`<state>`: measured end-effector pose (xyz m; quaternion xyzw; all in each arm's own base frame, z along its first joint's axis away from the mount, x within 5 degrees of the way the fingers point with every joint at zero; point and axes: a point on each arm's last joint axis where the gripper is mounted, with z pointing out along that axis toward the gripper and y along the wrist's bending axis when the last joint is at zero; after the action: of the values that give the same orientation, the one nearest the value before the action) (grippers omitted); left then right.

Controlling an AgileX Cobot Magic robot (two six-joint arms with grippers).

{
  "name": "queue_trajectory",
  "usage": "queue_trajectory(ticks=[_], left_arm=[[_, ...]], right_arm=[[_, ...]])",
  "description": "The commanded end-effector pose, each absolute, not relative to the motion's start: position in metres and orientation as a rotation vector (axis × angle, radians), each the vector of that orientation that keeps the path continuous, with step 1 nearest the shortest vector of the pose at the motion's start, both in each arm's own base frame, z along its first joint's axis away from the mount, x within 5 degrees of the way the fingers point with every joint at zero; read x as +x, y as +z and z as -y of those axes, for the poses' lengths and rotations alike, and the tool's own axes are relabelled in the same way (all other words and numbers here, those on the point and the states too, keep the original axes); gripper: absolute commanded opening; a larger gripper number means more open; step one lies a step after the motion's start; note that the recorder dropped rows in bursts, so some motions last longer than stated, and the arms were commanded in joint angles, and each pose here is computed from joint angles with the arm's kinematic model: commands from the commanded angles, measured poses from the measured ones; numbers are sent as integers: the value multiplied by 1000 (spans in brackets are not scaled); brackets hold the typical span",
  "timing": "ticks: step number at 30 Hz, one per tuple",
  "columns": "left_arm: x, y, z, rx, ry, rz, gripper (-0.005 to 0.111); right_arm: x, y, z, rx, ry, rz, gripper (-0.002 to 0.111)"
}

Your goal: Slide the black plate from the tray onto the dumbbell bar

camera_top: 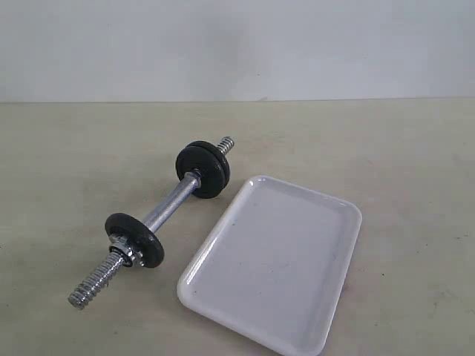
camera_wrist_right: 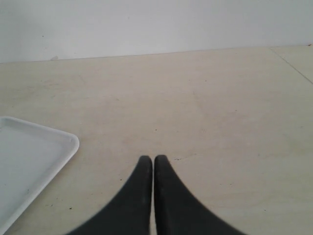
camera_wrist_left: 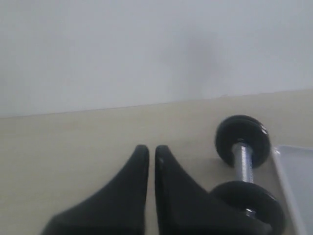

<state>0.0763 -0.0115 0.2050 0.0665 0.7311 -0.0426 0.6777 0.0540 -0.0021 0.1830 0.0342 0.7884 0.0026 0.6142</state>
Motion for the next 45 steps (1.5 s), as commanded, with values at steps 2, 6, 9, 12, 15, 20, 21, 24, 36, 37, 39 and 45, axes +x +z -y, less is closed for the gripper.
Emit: queue_trajectory(ticks=[2,6,9,12,15,20,21,24,36,37,39,45], left_arm=[[65,207,1,38,10,-1590,4],[57,200,3,70,19,-1635,4],[55,192,6,97,1,-1709,4],[55,188,7,119,-8,-1754,4],[55,188,7,123,-7,-1761,4],[54,187,7,125,-7,-1765,4],[54,187,7,125,-7,-1765,4],[54,187,7,131,0,-1767,4],[54,186,1,70,41,-1778,4],[54,186,0,34,34,-1780,4],[54,186,-2,-2,39,-1780,4],[54,186,-1,-21,11,-1783,4]], right_arm=[[54,184,2,72,-4,-1808,0],[54,184,2,72,-4,-1808,0],[54,184,2,72,-4,-1808,0],[54,184,2,72,-4,-1808,0],[54,184,2,72,-4,-1808,0],[54,184,2,72,-4,-1808,0],[54,184,2,72,-4,-1808,0],[54,184,2,72,-4,-1808,0],[54,184,2,72,-4,-1808,0],[54,184,2,72,-4,-1808,0],[54,184,2,72,-4,-1808,0],[54,184,2,72,-4,-1808,0]])
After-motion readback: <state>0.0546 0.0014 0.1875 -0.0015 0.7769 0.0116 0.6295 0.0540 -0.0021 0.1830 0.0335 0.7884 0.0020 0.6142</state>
